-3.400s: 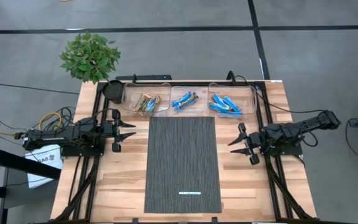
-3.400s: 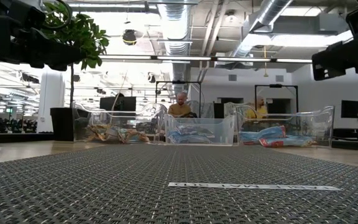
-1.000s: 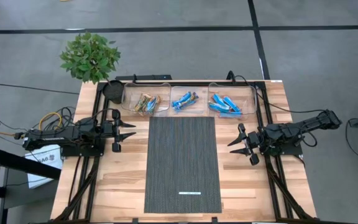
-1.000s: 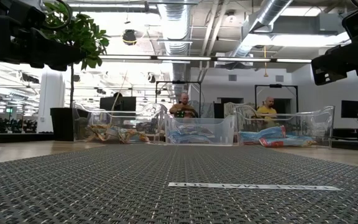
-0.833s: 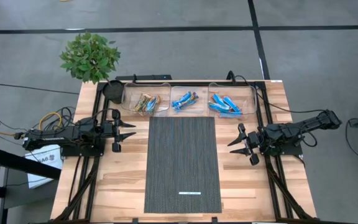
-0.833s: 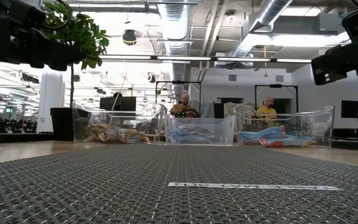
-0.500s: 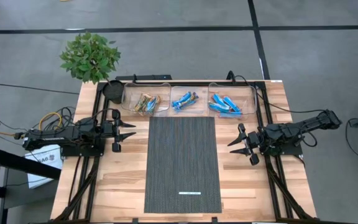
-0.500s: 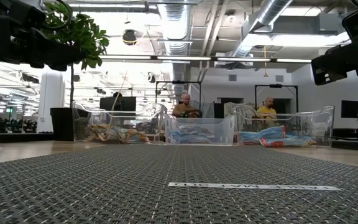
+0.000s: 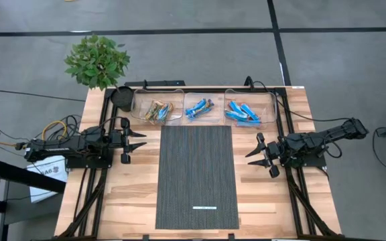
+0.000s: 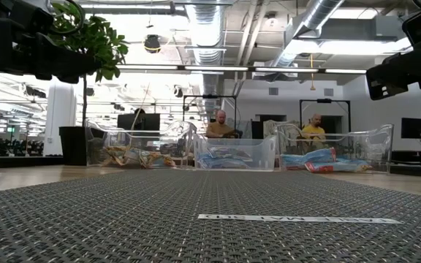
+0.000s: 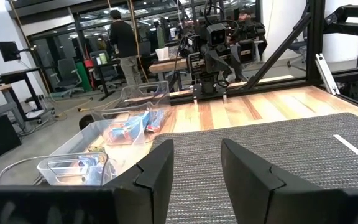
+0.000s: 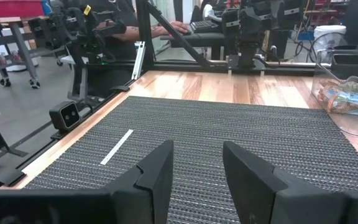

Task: Pick and place Granola Bars by type
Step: Return to Home Position

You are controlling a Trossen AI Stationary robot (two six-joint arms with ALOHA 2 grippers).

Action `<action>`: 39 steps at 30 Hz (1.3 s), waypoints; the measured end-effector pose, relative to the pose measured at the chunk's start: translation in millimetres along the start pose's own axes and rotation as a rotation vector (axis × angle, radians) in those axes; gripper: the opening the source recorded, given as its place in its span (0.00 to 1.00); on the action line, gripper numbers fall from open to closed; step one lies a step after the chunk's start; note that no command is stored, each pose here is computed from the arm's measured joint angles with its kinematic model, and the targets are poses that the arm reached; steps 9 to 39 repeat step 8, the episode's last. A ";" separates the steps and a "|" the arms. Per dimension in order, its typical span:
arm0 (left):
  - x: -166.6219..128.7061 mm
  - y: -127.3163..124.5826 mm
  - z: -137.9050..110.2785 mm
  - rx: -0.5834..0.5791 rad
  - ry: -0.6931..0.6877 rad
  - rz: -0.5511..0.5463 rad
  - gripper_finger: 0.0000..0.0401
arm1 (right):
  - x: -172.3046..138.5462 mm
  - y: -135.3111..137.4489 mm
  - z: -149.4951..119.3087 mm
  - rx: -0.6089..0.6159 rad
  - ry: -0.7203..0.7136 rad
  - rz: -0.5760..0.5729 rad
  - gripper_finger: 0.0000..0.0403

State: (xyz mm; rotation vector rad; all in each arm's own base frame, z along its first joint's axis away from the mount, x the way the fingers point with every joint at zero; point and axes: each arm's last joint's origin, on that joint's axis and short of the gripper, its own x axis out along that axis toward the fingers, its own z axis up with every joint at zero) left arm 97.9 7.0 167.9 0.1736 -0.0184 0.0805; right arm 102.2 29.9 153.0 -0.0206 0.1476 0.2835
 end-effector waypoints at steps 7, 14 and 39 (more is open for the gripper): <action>0.0 0.0 0.1 0.001 0.000 0.000 0.32 | 0.0 0.0 0.0 0.000 0.000 0.000 0.33; 0.0 0.0 0.0 0.000 0.000 0.000 0.32 | 0.0 0.0 0.0 0.000 0.000 0.000 0.33; 0.0 0.0 0.0 0.000 0.000 0.000 0.32 | 0.0 0.0 0.0 0.000 0.000 0.000 0.33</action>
